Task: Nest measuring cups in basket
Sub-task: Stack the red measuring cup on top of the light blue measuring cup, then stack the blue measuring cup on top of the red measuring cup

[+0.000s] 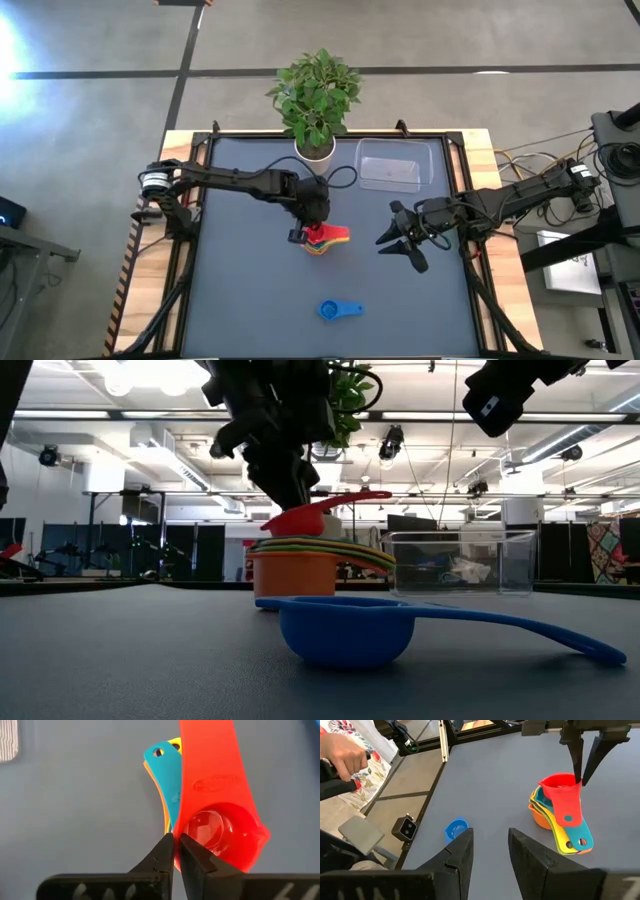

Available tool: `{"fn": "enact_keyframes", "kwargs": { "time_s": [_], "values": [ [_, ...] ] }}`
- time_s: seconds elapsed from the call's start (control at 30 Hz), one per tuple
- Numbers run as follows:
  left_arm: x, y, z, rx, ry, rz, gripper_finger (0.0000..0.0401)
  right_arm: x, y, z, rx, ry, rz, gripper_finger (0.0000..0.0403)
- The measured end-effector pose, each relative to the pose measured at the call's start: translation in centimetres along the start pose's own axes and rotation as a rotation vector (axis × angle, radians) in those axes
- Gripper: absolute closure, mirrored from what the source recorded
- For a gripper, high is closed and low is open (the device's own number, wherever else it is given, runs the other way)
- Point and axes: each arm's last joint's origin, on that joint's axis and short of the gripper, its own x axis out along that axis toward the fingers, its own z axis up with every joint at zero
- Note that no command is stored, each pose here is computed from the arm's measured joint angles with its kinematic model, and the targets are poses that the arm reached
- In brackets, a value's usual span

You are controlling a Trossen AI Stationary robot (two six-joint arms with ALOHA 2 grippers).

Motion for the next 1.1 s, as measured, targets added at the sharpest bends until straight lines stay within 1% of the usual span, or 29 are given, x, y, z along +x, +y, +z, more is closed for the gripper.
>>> {"fn": "enact_keyframes", "kwargs": {
  "time_s": [0.13,0.2,0.33,0.5,0.57,0.7,0.83,0.93,1.03,1.1],
  "values": [
    [-0.1,0.4,-0.1,-0.051,-0.003,-0.012,0.037,0.0,-0.1,-0.1,-0.006,0.007,-0.033,0.0291],
    [-0.1,0.5,-0.2,-0.071,-0.005,-0.018,0.0354,0.0,-0.2,-0.2,-0.005,0.009,-0.054,0.0291],
    [-0.1,0.4,-0.1,-0.093,-0.007,-0.025,0.0315,0.0,-0.2,-0.3,-0.005,0.016,-0.059,0.0291],
    [-1.1,0.5,0.7,-0.121,-0.025,-0.031,0.0277,0.0,-0.2,-0.3,-0.005,0.018,-0.059,0.0291],
    [-1.6,0.4,1.1,-0.124,-0.036,-0.063,0.0269,0.0,-0.2,-0.3,-0.004,0.018,-0.059,0.0291],
    [-3.0,-0.2,1.7,-0.12,-0.108,-0.118,0.0266,0.0,-0.2,-0.3,-0.005,0.022,-0.059,0.0291],
    [-3.4,-0.5,1.6,-0.105,-0.214,-0.08,0.0275,0.1,-0.4,-0.8,-0.029,0.036,-0.063,0.0291],
    [-3.1,-0.6,0.6,-0.136,-0.22,-0.074,0.0282,0.3,-0.7,-1.7,-0.02,0.064,-0.07,0.0291],
    [-3.6,-1.1,-0.2,-0.151,-0.28,-0.06,0.0289,0.6,-1.0,-2.5,0.006,0.092,-0.08,0.0291],
    [-4.0,-1.3,-0.8,-0.177,-0.343,0.01,0.0294,0.9,-1.1,-2.9,0.017,0.108,-0.085,0.0291]
  ]
}}
